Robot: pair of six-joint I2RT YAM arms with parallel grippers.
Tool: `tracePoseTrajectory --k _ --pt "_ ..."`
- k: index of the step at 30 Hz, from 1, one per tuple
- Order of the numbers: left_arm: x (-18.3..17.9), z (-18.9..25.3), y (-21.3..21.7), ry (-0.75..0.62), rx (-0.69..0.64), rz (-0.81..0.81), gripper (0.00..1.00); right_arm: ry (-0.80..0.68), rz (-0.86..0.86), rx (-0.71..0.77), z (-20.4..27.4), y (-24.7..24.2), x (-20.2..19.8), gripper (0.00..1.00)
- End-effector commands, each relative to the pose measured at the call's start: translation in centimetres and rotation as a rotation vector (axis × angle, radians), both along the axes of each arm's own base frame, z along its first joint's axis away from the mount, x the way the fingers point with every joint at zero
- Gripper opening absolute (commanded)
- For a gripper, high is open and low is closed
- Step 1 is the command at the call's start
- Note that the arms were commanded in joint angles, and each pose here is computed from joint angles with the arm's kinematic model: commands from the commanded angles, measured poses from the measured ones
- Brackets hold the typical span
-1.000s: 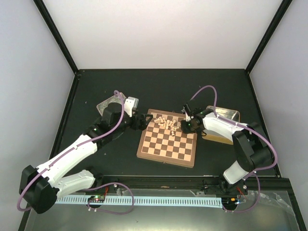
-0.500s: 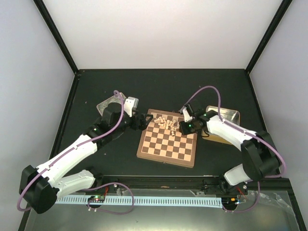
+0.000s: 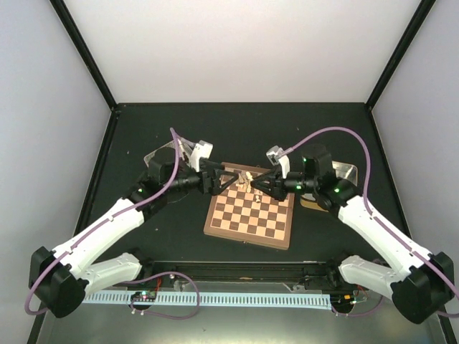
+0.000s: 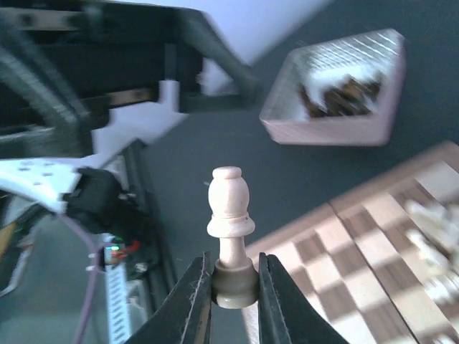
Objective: Set up the chess pieces on the board
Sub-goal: Place the chess piece on the chessboard.
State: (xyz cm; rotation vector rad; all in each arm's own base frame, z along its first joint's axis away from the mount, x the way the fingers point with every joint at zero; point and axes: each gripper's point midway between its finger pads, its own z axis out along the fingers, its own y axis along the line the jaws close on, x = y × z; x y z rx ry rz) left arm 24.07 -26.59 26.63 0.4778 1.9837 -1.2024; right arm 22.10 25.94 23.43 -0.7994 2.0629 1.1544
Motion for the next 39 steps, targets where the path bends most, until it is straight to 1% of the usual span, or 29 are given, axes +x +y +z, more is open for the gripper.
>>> tracePoseTrajectory --k 1,4,6,8,10,13,18,21,24,28,30,31,32,34,35,37,38,39 --pt "-2.2 6.5 -2.1 0.023 -0.186 -0.184 0.94 -0.141 0.263 0.214 6.1 1.5 -4.0 0.16" --pt "-2.8 7.5 -2.8 0.106 -0.235 -0.242 0.87 -0.180 0.314 0.238 7.2 1.5 -5.0 0.16" --pt "-3.4 8.1 -3.3 0.141 -0.262 -0.295 0.80 -0.196 0.328 0.237 7.4 1.4 -5.1 0.16" --pt "-4.1 8.4 -3.6 0.171 -0.278 -0.356 0.70 -0.201 0.342 0.229 7.4 1.5 -5.1 0.15" --pt "-4.1 8.1 -3.8 0.201 -0.273 -0.369 0.61 -0.201 0.355 0.224 7.3 1.6 -5.1 0.15" --pt "-3.9 6.9 -4.0 0.230 -0.241 -0.366 0.53 -0.204 0.351 0.219 7.2 1.7 -4.9 0.15" --pt "-4.4 6.2 -4.1 0.250 -0.222 -0.401 0.47 -0.186 0.338 0.204 6.6 1.9 -4.3 0.15" --pt "-5.2 6.4 -4.3 0.260 -0.225 -0.459 0.43 -0.174 0.323 0.188 6.3 2.0 -3.9 0.15" --pt "-5.7 6.4 -4.4 0.254 -0.210 -0.488 0.37 -0.162 0.316 0.174 6.0 2.1 -3.5 0.15" --pt "-5.8 6.1 -4.5 0.249 -0.191 -0.495 0.26 -0.146 0.314 0.169 5.7 2.2 -3.3 0.14" --pt "-5.6 5.8 -4.7 0.253 -0.180 -0.490 0.17 -0.143 0.313 0.166 5.5 2.2 -3.2 0.14" --pt "-5.3 5.5 -4.7 0.259 -0.173 -0.481 0.09 -0.141 0.312 0.166 5.5 2.2 -3.2 0.14" --pt "-5.0 5.3 -4.8 0.260 -0.167 -0.463 0.05 -0.140 0.314 0.166 5.5 2.3 -3.2 0.14" --pt "-4.7 5.2 -4.9 0.256 -0.162 -0.448 0.02 -0.140 0.304 0.161 5.4 2.2 -3.1 0.14" --pt "-4.5 5.2 -4.9 0.251 -0.159 -0.436 0.02 -0.139 0.300 0.156 5.3 2.2 -3.0 0.16" --pt "-3.9 5.2 -4.8 0.232 -0.151 -0.401 0.02 -0.141 0.262 0.116 4.9 1.8 -2.6 0.29" --pt "-3.6 5.0 -4.7 0.224 -0.136 -0.376 0.02 -0.140 0.224 0.084 4.6 1.5 -2.1 0.33" --pt "-3.0 4.7 -4.6 0.200 -0.114 -0.339 0.02 -0.137 0.171 0.048 4.1 1.1 -1.4 0.41"
